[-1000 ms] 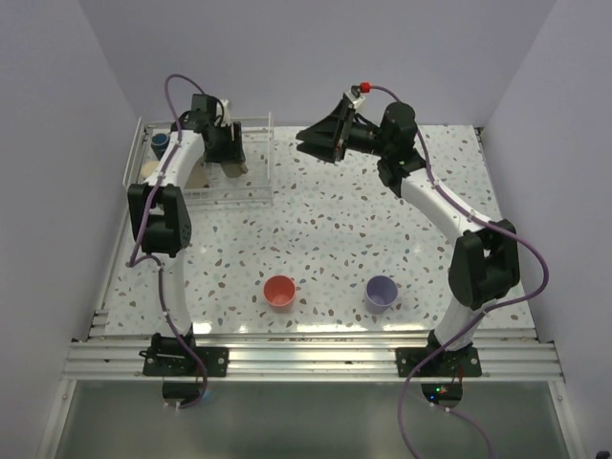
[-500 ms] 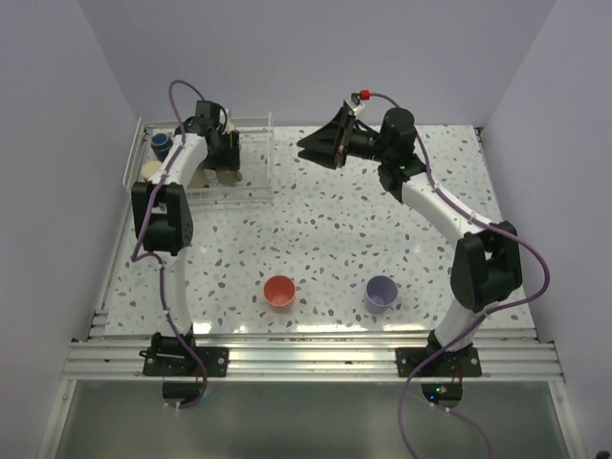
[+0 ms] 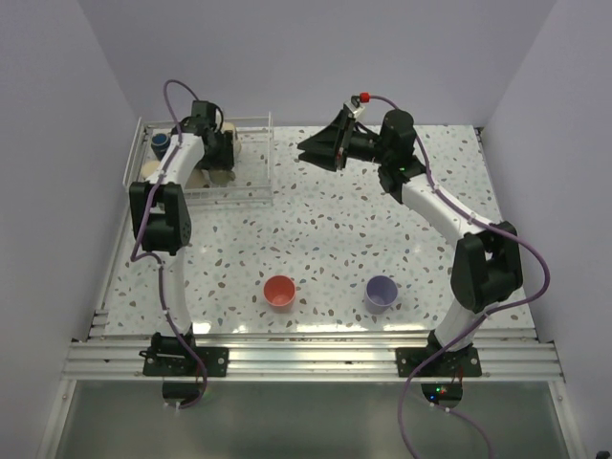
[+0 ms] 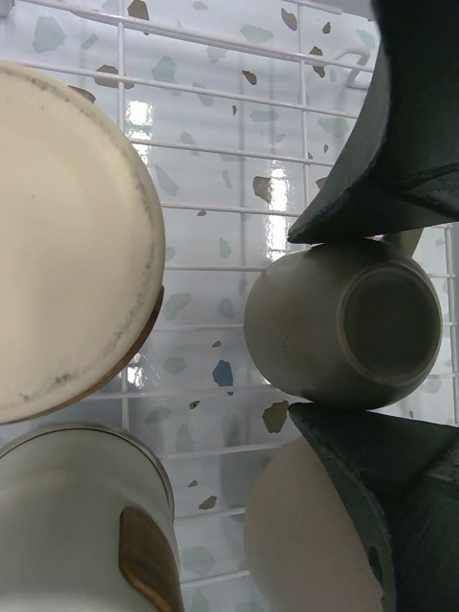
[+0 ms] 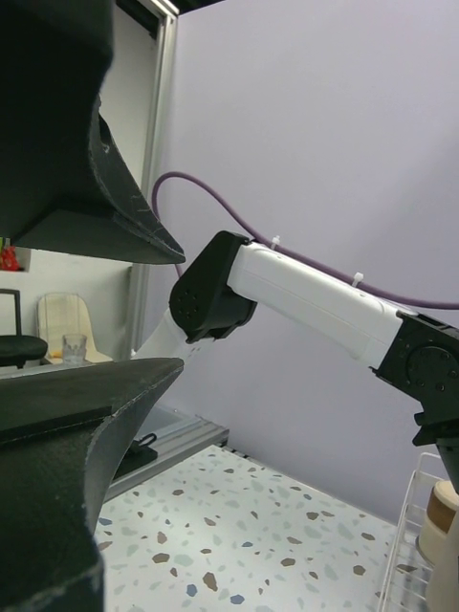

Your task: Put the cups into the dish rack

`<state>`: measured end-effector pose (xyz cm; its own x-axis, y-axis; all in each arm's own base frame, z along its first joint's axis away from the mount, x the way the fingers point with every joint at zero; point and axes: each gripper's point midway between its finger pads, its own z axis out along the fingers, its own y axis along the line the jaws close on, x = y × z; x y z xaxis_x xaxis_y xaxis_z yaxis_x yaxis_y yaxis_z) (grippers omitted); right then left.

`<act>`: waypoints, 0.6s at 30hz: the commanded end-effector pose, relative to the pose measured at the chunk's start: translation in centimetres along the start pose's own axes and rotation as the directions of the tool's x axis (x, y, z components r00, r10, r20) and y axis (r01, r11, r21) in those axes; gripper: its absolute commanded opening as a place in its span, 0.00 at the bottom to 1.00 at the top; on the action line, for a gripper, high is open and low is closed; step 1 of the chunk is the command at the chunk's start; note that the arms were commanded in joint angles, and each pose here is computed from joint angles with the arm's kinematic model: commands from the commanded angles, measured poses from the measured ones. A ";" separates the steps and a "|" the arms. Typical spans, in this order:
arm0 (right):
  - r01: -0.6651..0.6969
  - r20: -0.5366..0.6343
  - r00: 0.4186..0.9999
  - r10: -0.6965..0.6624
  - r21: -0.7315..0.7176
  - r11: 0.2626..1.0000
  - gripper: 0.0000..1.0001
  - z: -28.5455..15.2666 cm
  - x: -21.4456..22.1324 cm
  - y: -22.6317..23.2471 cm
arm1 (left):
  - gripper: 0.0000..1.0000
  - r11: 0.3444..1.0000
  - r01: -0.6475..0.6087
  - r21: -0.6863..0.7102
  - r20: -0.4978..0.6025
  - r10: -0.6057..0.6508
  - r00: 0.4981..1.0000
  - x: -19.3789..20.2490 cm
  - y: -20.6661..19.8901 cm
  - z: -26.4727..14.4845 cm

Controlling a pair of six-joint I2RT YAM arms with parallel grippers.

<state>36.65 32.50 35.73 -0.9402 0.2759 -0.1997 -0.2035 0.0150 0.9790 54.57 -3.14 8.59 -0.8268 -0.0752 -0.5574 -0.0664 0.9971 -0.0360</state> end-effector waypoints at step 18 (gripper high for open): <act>0.090 0.008 0.996 -0.090 -0.024 0.996 0.48 -1.5 1.2 2.8 | 0.94 0.999 0.002 0.033 0.124 -0.006 0.992 -4.3 -0.2 -3.3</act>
<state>35.82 32.15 36.13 -0.9347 0.2750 -0.2249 -0.2266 0.0262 0.9736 54.71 -3.01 8.80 -0.8239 -0.0805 -0.5610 -0.0667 0.9968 -0.0451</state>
